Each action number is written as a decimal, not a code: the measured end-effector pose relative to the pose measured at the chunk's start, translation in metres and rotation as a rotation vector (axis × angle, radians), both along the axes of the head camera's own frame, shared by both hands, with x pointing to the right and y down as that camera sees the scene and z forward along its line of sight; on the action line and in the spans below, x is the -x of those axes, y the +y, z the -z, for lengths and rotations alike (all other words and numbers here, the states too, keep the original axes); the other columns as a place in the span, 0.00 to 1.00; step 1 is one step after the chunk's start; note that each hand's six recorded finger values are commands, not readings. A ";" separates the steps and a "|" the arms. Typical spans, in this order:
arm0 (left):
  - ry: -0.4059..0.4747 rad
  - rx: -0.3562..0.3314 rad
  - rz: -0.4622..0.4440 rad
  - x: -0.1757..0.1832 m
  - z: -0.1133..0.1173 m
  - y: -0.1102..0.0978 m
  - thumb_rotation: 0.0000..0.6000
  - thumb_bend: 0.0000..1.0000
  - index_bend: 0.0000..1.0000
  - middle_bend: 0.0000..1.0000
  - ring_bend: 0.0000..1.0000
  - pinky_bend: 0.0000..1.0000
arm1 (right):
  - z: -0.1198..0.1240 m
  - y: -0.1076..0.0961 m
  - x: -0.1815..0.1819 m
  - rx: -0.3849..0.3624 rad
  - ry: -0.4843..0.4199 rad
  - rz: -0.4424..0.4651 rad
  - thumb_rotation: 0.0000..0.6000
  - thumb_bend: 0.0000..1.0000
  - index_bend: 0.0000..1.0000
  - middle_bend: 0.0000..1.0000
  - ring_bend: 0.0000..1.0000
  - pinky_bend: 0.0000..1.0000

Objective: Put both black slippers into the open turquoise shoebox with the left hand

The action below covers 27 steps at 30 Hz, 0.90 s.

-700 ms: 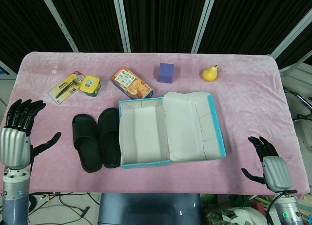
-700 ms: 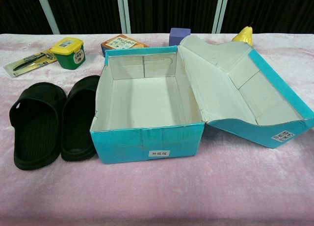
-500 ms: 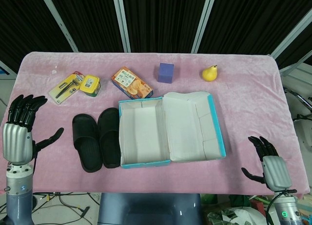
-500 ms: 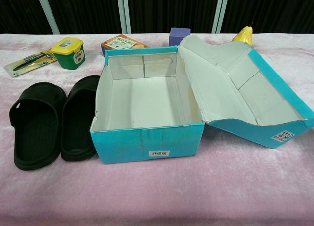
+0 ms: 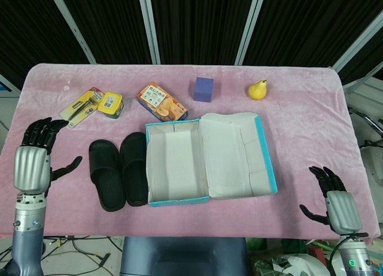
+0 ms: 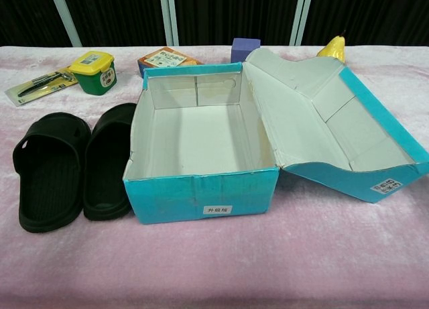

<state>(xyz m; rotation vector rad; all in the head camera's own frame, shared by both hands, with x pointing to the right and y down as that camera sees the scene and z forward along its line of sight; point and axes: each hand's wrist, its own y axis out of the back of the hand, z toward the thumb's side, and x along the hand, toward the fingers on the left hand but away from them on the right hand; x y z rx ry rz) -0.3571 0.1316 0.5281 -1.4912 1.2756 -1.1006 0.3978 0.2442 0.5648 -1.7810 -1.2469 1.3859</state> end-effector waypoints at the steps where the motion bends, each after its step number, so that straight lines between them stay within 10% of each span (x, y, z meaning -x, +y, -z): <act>1: -0.026 0.045 0.001 0.001 -0.009 -0.002 1.00 0.00 0.21 0.25 0.17 0.23 | 0.000 0.001 -0.001 0.000 0.001 -0.002 1.00 0.13 0.13 0.10 0.00 0.10; 16: -0.236 0.579 -0.014 -0.015 -0.110 -0.006 1.00 0.00 0.12 0.25 0.20 0.22 | 0.000 0.003 -0.011 0.004 0.013 -0.028 1.00 0.13 0.13 0.10 0.00 0.10; 27: -0.318 0.733 -0.008 -0.031 -0.153 -0.014 1.00 0.00 0.12 0.27 0.23 0.23 | -0.003 0.004 -0.015 0.014 0.014 -0.042 1.00 0.13 0.13 0.10 0.00 0.10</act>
